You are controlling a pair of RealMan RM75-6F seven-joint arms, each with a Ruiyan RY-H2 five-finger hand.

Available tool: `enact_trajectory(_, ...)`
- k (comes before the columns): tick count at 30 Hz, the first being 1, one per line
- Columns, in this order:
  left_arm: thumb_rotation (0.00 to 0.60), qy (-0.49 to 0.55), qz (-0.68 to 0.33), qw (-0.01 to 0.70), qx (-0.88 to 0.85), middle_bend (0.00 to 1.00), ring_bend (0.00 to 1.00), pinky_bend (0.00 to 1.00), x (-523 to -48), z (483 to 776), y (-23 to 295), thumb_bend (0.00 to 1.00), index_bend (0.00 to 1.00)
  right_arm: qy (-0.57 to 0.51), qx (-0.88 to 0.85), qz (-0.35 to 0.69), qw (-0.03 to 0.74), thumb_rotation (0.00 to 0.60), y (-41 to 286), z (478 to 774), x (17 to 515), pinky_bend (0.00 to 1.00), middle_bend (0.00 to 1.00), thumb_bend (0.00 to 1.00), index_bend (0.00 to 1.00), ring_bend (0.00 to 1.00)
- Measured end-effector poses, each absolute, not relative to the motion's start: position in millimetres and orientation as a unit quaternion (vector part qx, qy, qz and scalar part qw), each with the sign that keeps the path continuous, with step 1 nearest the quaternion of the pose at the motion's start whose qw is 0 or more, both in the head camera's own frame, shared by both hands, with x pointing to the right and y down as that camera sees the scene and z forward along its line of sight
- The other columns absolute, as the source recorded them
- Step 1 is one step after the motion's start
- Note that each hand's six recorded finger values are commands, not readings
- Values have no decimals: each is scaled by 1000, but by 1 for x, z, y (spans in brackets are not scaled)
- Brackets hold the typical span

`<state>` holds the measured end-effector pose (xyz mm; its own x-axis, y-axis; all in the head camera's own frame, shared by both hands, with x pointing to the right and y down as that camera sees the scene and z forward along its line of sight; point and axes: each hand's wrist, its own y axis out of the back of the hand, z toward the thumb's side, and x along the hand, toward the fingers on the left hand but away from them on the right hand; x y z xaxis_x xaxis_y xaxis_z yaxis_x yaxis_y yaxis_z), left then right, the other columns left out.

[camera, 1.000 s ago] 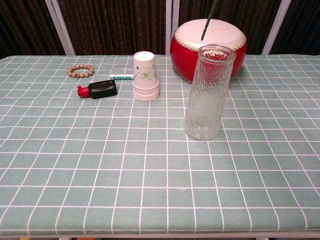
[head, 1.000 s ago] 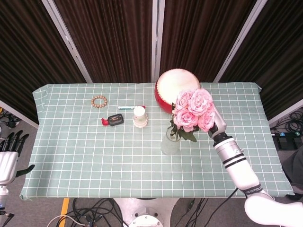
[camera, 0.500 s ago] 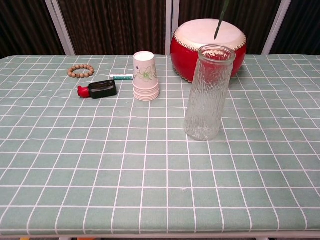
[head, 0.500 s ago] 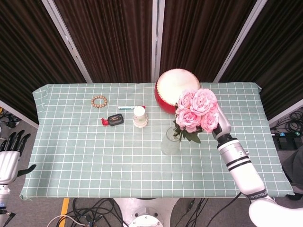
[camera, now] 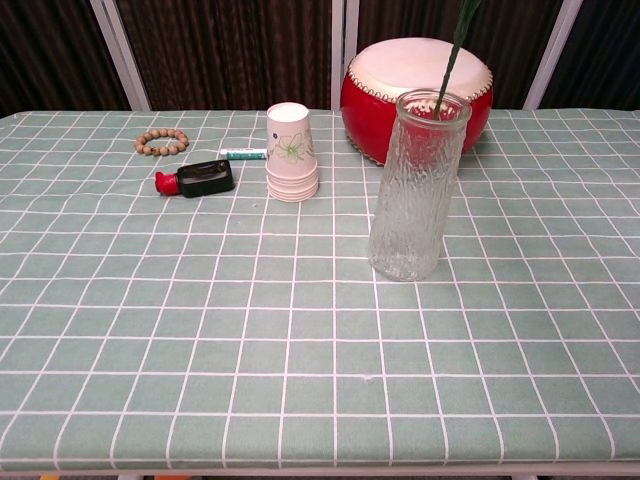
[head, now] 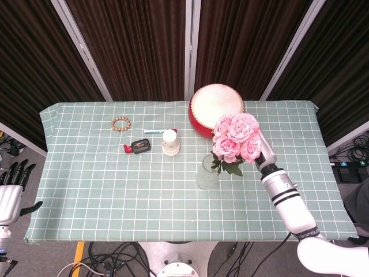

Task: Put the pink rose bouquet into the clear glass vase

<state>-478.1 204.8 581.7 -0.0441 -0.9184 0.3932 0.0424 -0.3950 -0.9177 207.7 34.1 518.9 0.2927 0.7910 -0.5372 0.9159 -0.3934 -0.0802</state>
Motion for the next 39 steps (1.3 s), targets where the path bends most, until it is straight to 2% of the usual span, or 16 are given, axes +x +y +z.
enact_trajectory(9, 599, 383, -618, 386, -568, 25, 0, 177, -484, 586, 207, 0, 100, 531, 790, -263, 155, 600, 37, 560, 209, 153, 521, 294, 697, 153)
enact_trajectory(17, 600, 390, -613, 387, -567, 25, 0, 176, -487, 583, 208, 0, 101, 508, 808, -258, 152, 600, 43, 588, 203, 152, 508, 262, 686, 142)
enact_trajectory(22, 600, 392, -615, 384, -567, 25, 0, 177, -490, 584, 209, 0, 101, 496, 814, -265, 145, 600, 50, 600, 202, 151, 499, 263, 675, 133)
enact_trajectory(28, 600, 391, -614, 382, -569, 25, 0, 176, -489, 586, 209, 0, 101, 487, 816, -278, 140, 600, 55, 610, 205, 138, 470, 251, 615, 116)
enact_trajectory(31, 600, 392, -612, 381, -572, 25, 0, 177, -488, 587, 209, 0, 101, 480, 820, -281, 133, 600, 56, 612, 204, 95, 406, 207, 516, 71)
enact_trajectory(33, 600, 391, -611, 382, -572, 25, 0, 177, -488, 587, 209, 0, 101, 474, 825, -282, 124, 600, 56, 612, 203, 18, 294, 90, 350, 13)
enact_trajectory(35, 600, 391, -611, 383, -572, 25, 0, 177, -488, 587, 209, 0, 101, 465, 831, -282, 113, 600, 57, 612, 201, 0, 198, 11, 188, 0)
enact_trajectory(36, 600, 392, -612, 382, -571, 25, 0, 177, -489, 586, 209, 0, 101, 462, 834, -282, 107, 600, 57, 612, 200, 0, 152, 0, 108, 0)
enact_trajectory(39, 600, 393, -613, 380, -570, 25, 0, 177, -490, 586, 209, 0, 101, 450, 843, -281, 86, 600, 58, 611, 199, 0, 67, 0, 2, 0)
